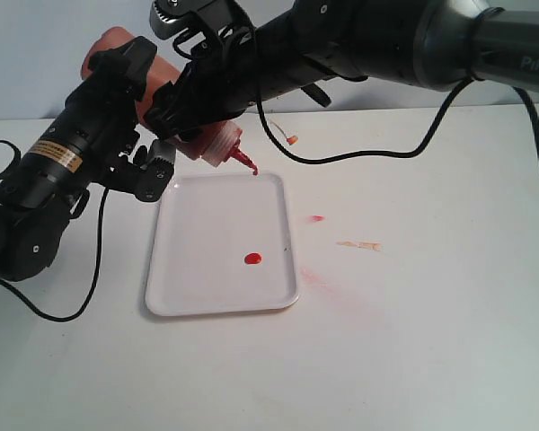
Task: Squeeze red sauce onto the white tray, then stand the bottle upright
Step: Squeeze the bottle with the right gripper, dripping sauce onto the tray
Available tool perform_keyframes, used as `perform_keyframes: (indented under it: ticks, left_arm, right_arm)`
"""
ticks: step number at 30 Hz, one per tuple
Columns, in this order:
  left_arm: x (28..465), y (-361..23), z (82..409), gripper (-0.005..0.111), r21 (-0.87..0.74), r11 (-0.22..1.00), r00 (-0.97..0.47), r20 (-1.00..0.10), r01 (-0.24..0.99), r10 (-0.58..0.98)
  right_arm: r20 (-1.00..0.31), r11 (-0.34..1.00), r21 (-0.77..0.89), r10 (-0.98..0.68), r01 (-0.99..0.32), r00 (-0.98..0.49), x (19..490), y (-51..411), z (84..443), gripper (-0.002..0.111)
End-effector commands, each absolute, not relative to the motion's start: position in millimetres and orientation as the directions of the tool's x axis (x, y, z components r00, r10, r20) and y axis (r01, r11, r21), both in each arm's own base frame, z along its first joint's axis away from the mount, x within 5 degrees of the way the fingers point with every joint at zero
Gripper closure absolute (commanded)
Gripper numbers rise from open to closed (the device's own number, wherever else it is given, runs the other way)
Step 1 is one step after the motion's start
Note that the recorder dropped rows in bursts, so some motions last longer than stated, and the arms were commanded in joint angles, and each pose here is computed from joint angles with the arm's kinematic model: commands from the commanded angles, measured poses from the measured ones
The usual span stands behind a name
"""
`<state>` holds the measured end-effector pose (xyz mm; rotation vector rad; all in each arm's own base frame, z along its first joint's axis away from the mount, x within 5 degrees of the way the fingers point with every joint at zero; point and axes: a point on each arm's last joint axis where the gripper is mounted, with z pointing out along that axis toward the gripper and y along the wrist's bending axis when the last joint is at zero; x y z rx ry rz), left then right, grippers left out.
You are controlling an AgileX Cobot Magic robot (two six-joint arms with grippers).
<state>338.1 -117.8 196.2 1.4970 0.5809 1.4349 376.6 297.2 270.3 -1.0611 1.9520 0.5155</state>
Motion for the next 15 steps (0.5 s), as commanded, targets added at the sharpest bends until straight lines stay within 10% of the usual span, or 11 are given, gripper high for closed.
perform_keyframes:
  ticks: [1,10,15]
  left_arm:
    - [337.4,-117.8,205.0,0.107,0.862,-0.400,0.165,0.464,-0.313,0.870]
    - [337.4,-117.8,205.0,0.107,0.862,-0.400,0.165,0.464,-0.313,0.870]
    - [337.9,-116.2,204.9,0.107,0.867,-0.396,0.153,0.455,-0.303,0.877]
  right_arm:
    - [-0.833,0.581,-0.061,-0.478,-0.811,-0.279,382.6,293.6,272.5,0.107]
    - [-0.838,0.588,-0.065,-0.471,-0.806,-0.276,383.5,293.5,273.3,0.106]
    - [-0.839,0.603,-0.034,-0.451,-0.797,-0.306,383.3,293.5,273.1,0.077]
